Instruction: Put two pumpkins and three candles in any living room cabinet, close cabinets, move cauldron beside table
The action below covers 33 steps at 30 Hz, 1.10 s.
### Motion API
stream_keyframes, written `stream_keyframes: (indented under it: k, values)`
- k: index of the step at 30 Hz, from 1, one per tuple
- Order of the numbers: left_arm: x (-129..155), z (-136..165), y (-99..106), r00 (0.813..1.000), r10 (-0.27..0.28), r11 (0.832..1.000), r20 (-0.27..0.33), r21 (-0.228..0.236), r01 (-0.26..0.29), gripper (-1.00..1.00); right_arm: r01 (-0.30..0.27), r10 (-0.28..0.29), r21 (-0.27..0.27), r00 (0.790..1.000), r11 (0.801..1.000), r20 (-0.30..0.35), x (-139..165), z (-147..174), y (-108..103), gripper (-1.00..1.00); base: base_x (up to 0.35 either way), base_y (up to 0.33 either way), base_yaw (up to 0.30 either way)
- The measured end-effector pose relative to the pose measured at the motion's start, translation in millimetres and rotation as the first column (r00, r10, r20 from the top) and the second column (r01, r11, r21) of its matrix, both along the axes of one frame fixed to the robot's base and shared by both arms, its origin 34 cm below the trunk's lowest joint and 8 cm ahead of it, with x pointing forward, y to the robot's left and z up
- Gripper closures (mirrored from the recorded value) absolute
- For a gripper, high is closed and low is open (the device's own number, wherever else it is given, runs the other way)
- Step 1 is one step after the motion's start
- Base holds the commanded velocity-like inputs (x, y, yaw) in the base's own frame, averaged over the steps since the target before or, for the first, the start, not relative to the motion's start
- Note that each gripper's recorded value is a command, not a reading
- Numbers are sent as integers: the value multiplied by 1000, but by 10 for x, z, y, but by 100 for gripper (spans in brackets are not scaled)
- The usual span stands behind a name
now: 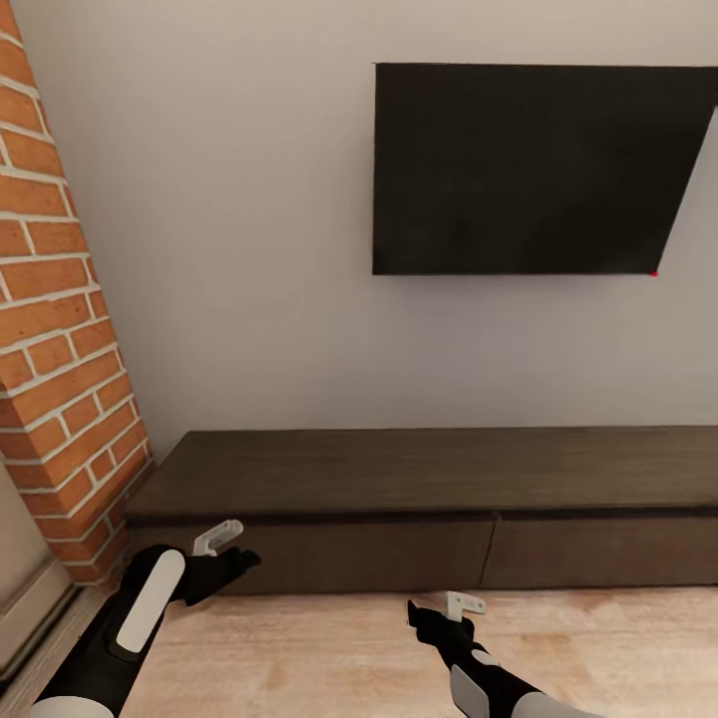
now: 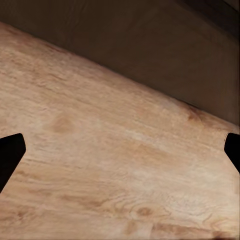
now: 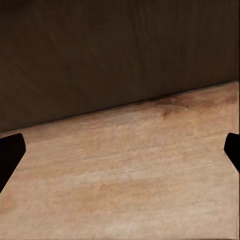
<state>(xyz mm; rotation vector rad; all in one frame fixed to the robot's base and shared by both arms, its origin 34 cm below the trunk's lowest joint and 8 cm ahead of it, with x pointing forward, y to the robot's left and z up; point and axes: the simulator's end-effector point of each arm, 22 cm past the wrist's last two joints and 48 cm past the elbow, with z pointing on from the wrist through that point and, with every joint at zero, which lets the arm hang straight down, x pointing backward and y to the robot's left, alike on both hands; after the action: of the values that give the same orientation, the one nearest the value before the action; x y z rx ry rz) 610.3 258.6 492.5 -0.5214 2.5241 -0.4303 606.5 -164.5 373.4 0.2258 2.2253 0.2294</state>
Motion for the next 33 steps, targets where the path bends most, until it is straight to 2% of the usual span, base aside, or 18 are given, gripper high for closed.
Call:
stream_keyframes:
  k: [14,33]
  values:
    - [1,1,8,1000,2,1000,0,0,-2,-100,-2,2,2,1000,1000,0,-1,3,21,-100,31,88,-264]
    - [2,5,13,1000,6,1000,1,-4,-6,-100,0,0,1,1000,1000,2,1,7,27,-100,29,99,-9]
